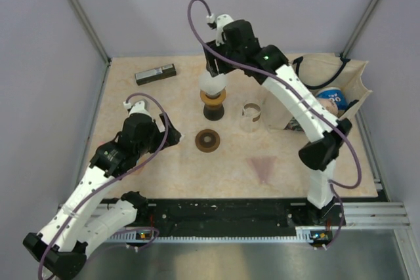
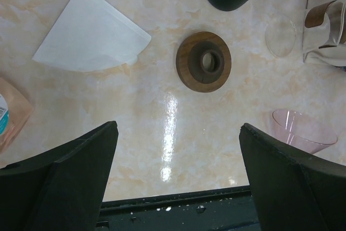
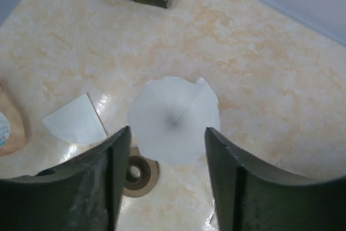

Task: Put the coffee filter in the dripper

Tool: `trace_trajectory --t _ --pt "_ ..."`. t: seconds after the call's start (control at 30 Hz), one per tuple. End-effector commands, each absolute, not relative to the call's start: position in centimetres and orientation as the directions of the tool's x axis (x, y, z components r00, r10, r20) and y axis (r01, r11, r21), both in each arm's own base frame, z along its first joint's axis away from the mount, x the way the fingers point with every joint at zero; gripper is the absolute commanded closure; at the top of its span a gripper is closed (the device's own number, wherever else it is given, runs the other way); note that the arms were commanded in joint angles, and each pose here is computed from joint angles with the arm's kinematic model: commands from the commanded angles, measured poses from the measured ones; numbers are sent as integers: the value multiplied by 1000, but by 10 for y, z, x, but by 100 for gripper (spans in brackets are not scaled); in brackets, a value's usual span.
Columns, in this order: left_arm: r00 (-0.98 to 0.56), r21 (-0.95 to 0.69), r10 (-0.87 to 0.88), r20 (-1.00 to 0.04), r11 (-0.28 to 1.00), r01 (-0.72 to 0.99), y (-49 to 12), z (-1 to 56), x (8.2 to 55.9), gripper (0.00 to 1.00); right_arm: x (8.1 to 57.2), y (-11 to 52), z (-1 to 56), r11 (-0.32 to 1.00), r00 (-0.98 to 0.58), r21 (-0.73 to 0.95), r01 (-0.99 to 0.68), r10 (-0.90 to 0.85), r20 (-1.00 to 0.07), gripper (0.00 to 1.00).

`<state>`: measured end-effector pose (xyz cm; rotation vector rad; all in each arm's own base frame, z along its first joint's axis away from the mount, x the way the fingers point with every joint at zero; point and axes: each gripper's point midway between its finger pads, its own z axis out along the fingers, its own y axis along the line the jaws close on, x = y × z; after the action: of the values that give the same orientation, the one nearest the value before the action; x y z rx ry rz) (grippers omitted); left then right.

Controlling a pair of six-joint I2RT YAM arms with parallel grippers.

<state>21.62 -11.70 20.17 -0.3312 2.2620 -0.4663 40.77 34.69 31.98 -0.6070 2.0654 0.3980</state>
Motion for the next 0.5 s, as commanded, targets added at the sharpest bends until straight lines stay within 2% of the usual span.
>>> trace_trajectory --t 0.0,0.03,0.07,0.2,0.33,0.4,0.47 --pt "-632 -450 -396 -666 889 -83 -115 213 215 1 369 317 416 818 -284 72 -571 -115 -952 25" --pt "-629 -453 -400 -666 888 -84 -114 213 215 1 361 308 427 817 -256 76 -572 -89 -963 8" --pt "-628 -456 -402 -667 886 -83 -114 213 214 1 351 299 430 817 -238 80 -571 -71 -969 1" --pt "-624 -460 -405 -669 884 -80 -113 214 212 1 316 260 412 831 -169 100 -548 7 -986 1" --pt "-626 -463 -408 -664 882 -85 -113 210 210 1 262 210 414 811 -66 218 -542 217 -974 1" --pt "-630 -466 -411 -658 881 -88 -113 207 210 1 244 200 402 782 -89 290 -552 290 -953 1" --pt "-644 -468 -410 -646 879 -91 -116 200 210 1 230 199 379 761 -162 321 -563 279 -946 1"
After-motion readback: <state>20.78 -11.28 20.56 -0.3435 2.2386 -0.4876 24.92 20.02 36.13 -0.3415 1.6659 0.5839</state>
